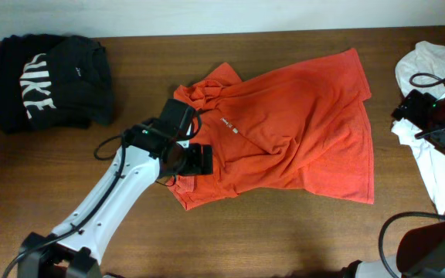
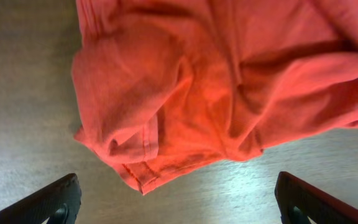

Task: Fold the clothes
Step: 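Grasp the shirt's lower edges with the left and right grippers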

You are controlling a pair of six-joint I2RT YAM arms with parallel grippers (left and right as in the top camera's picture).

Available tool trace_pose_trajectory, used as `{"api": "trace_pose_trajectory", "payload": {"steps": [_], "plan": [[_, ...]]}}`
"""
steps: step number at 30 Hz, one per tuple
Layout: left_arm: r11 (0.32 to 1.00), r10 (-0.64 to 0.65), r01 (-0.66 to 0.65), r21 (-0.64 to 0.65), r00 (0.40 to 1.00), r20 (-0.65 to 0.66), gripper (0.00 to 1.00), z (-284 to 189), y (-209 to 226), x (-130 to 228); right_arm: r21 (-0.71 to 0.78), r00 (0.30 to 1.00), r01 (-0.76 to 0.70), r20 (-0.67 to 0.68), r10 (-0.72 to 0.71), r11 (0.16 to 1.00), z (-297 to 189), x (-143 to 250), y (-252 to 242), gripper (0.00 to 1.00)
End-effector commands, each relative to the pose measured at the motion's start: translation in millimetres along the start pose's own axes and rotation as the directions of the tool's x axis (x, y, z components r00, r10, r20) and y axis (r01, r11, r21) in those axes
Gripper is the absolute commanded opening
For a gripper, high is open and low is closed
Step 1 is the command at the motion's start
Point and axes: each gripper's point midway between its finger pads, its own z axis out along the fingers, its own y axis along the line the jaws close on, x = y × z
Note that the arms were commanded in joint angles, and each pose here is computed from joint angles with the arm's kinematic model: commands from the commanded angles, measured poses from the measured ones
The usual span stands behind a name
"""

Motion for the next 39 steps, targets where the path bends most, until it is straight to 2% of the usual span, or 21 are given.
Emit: {"api": "trace_pose_trajectory", "payload": {"steps": [1, 3, 5, 7, 11, 17, 19, 22, 23, 26, 28, 30, 33, 35, 38, 39], "plan": [[0.982, -0.149, 0.139, -0.129, 0.986, -0.069, 0.71, 24.4, 17.7, 22.7, -0.003, 0.999, -0.016, -0.048, 0.016, 1.000, 16.8, 1.2, 2.6, 0.99], [0.957, -0.187, 0.174, -0.232, 0.982, -0.037, 0.71, 33.6, 32.2, 20.4, -0.001, 0.998, -0.016, -0.059, 0.016, 1.000, 21.2, 1.1, 3.3, 0.99], [0.941, -0.209, 0.174, -0.291, 0.973, -0.095, 0.67, 55.5, 40.7, 30.2, -0.001, 0.998, -0.016, -0.060, 0.016, 1.000, 21.5, 1.1, 3.3, 0.99], [0.941, -0.195, 0.152, -0.304, 0.974, -0.118, 0.67, 74.3, 37.9, 32.1, -0.004, 0.998, -0.016, -0.052, 0.016, 1.000, 21.7, -0.9, 4.1, 0.99], [0.947, -0.146, 0.105, -0.303, 0.982, -0.118, 0.64, 83.2, 24.3, 36.8, -0.004, 0.998, -0.016, -0.053, 0.016, 1.000, 21.9, -0.8, 4.1, 0.99], [0.896, -0.133, 0.090, -0.435, 0.989, -0.069, 0.62, 87.4, 53.4, 42.4, 0.004, 0.997, -0.015, -0.072, 0.015, 1.000, 21.6, 3.8, 2.3, 0.99], [0.882, -0.121, 0.087, -0.462, 0.992, -0.046, 0.49, 85.2, 58.7, 38.3, 0.005, 0.997, -0.015, -0.074, 0.015, 1.000, 21.5, 4.2, 2.1, 0.99], [0.883, -0.122, 0.087, -0.462, 0.991, -0.046, 0.08, 85.2, 58.5, 38.3, 0.007, 0.997, -0.014, -0.080, 0.015, 1.000, 21.4, 5.8, 1.5, 0.99], [0.882, -0.123, 0.087, -0.464, 0.991, -0.048, 0.00, 84.1, 58.6, 38.2, 0.008, 0.996, -0.014, -0.083, 0.015, 1.000, 21.4, 6.5, 1.2, 0.99], [0.848, -0.181, 0.146, -0.509, 0.983, -0.020, 0.00, 64.2, 80.6, 23.7, 0.007, 0.994, -0.013, -0.109, 0.014, 1.000, 20.7, 12.7, 1.1, 0.99], [0.777, -0.299, 0.286, -0.561, 0.952, 0.071, 0.01, 36.4, 130.1, 2.6, -0.023, 0.991, -0.011, -0.130, 0.008, 1.000, 20.2, 17.6, 7.5, 0.99], [0.668, -0.499, 0.494, -0.557, 0.852, 0.159, 0.01, 6.3, 197.7, 1.7, -0.030, 0.989, 0.037, -0.141, -0.040, 0.999, 18.9, 26.2, 21.2, 0.99], [0.539, -0.643, 0.641, -0.547, 0.732, 0.225, 0.01, -26.6, 250.1, 20.1, -0.049, 0.982, 0.119, -0.140, -0.124, 0.992, 16.8, 38.5, 46.7, 0.99], [0.500, -0.679, 0.686, -0.528, 0.689, 0.253, 0.00, -38.2, 262.8, 25.6, -0.049, 0.972, 0.156, -0.171, -0.162, 0.987, 16.3, 52.0, 54.1, 0.99], [0.502, -0.689, 0.702, -0.506, 0.678, 0.256, 0.01, -41.1, 261.5, 25.6, -0.048, 0.896, 0.303, -0.327, -0.302, 0.952, 37.0, 119.5, 73.3, 0.99], [0.501, -0.689, 0.701, -0.507, 0.678, 0.256, 0.00, -41.1, 261.6, 25.7, -0.033, 0.890, 0.304, -0.347, -0.296, 0.952, 39.1, 136.6, 76.3, 0.99]]}}
